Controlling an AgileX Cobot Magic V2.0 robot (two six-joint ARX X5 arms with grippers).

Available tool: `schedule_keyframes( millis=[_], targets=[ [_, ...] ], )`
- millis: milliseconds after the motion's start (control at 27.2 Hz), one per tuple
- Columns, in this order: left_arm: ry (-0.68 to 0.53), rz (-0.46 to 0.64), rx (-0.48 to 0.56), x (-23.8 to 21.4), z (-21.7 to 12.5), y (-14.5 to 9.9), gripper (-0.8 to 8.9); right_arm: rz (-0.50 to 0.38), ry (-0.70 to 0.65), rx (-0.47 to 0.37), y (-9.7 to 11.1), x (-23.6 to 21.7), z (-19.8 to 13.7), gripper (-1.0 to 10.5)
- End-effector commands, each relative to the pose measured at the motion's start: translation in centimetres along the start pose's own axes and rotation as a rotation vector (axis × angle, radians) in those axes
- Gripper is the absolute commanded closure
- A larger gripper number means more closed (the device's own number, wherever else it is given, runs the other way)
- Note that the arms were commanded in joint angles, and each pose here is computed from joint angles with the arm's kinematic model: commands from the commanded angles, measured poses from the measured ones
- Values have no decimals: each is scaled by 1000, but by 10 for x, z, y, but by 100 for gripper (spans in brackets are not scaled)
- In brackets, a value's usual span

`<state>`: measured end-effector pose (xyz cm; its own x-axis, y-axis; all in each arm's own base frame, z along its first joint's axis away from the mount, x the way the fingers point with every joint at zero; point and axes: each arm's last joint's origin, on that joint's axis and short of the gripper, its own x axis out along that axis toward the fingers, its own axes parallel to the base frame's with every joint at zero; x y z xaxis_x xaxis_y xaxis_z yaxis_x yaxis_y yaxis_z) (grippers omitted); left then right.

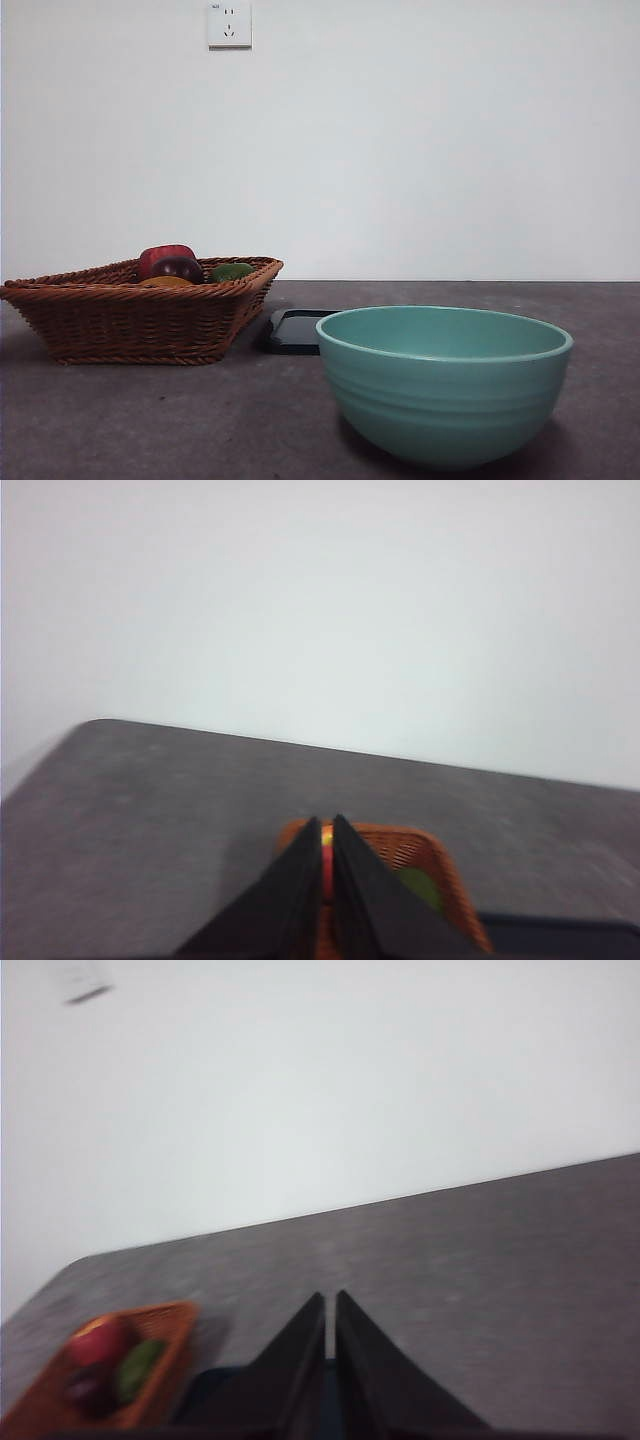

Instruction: Pick up the wifruite, put it on the bowl, pick up the plate, put it on desk

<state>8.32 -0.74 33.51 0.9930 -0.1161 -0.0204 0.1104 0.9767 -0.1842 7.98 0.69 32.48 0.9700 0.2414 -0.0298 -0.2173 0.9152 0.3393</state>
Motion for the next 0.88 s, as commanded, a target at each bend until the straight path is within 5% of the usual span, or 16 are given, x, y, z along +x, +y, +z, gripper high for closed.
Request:
schedule_keyframes(
  millis=[37, 442, 883],
  targets=[
    [0, -71, 50, -3, 23, -8, 798, 59, 36, -21, 8, -1, 15, 936],
    [75, -367, 84, -9, 56, -35, 798, 293, 149, -45, 34, -13, 55, 936],
    [212, -610, 79, -8, 48, -47, 798, 327, 360, -142, 41, -40, 51, 936]
  ],
)
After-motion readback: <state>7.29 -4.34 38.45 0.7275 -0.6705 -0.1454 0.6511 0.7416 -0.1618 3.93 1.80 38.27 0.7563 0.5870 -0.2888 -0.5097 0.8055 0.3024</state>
